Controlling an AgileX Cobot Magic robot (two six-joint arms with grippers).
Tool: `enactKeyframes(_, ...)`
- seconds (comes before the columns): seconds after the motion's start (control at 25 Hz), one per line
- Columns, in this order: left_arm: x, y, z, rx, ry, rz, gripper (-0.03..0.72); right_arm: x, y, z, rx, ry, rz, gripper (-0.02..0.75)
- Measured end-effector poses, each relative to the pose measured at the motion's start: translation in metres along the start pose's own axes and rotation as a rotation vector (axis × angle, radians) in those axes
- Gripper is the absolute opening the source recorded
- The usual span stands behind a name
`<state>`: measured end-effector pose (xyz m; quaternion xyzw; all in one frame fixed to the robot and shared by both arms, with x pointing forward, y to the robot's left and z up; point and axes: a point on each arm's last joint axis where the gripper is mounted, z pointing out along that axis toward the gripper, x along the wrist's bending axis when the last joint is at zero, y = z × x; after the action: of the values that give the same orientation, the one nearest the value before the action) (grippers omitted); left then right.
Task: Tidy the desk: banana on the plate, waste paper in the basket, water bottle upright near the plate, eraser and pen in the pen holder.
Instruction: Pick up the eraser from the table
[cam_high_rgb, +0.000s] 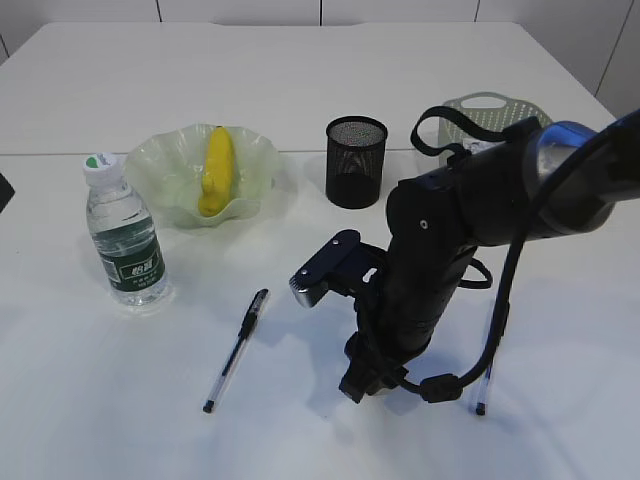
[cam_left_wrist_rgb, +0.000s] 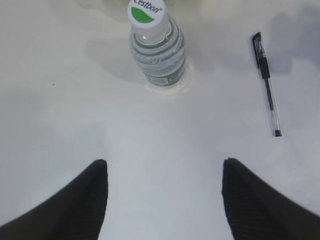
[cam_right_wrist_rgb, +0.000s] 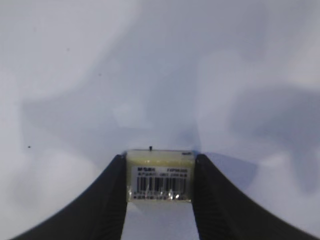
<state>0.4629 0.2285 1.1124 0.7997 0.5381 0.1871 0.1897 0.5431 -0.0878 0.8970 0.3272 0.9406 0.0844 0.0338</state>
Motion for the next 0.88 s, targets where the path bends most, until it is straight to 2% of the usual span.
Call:
enactKeyframes(0.32,0.001,0.000,0.000,0.004,0.006,0.004,0.507,0.001,0.000,-0.010,-0.007,-0.001,-0.001,0.296)
enactKeyframes(0.88,0.001,-0.002,0.000,0.018,0.006,0.004,0.506,-0.002,0.009,-0.084,-0.136,-0.075,-0.024,0.295)
